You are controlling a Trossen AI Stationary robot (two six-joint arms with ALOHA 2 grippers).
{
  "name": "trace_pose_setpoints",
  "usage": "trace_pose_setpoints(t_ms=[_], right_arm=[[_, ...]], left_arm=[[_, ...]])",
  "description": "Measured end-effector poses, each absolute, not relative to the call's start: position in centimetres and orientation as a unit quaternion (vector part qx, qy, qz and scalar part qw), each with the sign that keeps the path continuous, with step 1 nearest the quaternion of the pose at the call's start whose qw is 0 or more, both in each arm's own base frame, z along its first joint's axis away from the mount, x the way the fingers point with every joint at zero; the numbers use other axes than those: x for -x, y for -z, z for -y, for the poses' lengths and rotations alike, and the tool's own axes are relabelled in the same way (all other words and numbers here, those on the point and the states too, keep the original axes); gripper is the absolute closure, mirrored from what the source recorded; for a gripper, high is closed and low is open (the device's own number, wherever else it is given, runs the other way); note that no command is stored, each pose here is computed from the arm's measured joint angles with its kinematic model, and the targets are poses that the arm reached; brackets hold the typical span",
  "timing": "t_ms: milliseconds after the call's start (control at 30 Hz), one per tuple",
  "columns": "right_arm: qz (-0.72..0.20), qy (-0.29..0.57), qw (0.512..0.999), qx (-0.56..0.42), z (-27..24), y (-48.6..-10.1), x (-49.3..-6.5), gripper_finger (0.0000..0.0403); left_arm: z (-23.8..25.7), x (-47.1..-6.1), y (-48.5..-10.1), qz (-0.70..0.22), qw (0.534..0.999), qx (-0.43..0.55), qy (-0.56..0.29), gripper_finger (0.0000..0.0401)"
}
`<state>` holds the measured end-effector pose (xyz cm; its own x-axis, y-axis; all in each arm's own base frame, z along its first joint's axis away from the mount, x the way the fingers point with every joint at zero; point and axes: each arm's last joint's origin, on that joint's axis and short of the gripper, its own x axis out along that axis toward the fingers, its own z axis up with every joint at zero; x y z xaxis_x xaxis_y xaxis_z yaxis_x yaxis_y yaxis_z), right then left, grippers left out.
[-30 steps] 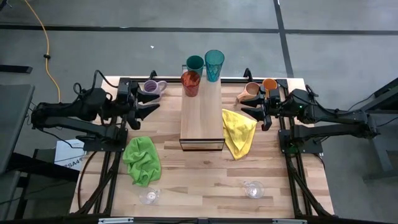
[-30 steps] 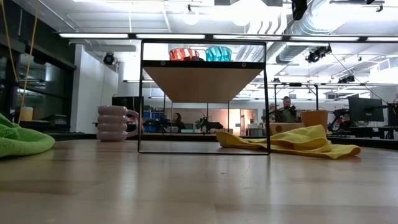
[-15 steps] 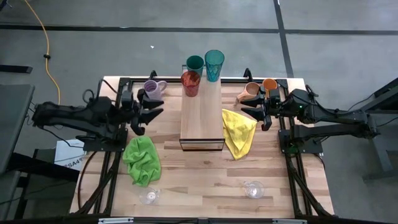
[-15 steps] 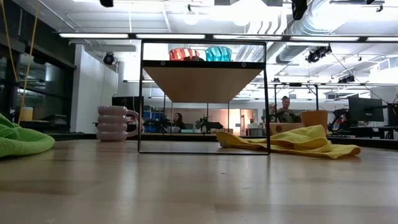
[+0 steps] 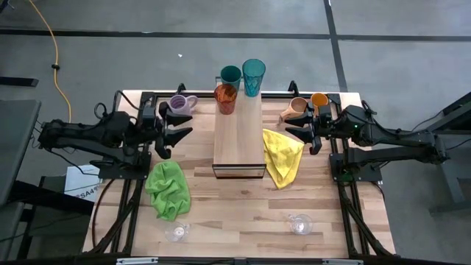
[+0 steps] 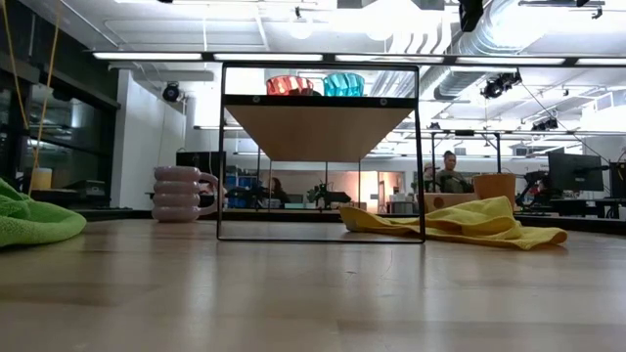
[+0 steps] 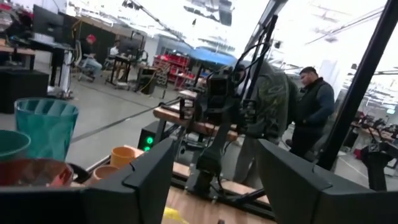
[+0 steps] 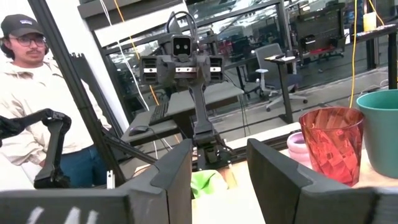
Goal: Stack small to large cups/mugs on shelf
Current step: Put the orange plastic cup on the shelf
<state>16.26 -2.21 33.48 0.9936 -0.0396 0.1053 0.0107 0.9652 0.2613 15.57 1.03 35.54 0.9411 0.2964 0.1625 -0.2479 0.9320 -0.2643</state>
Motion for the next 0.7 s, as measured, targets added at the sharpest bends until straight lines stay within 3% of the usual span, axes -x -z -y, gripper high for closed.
trace_pose_setpoints(t_ms=[233, 533, 700], right_arm=[[0.055, 0.012, 0.989, -0.136, 2.21, -33.49, -16.26, 0.0256], [0.055, 0.012, 0.989, -0.139, 2.21, -33.49, -16.25, 0.0256], [0.071, 0.005, 0.977, -0.200, 2.20, -33.79, -16.23, 0.0256]], left_arm=[[-1.02, -15.54, -35.73, 0.108, 0.977, 0.119, -0.137, 0.0175], [-1.01, -15.50, -35.76, 0.109, 0.977, 0.122, -0.136, 0.0203], [-1.01, -15.50, -35.76, 0.110, 0.976, 0.131, -0.135, 0.0218]])
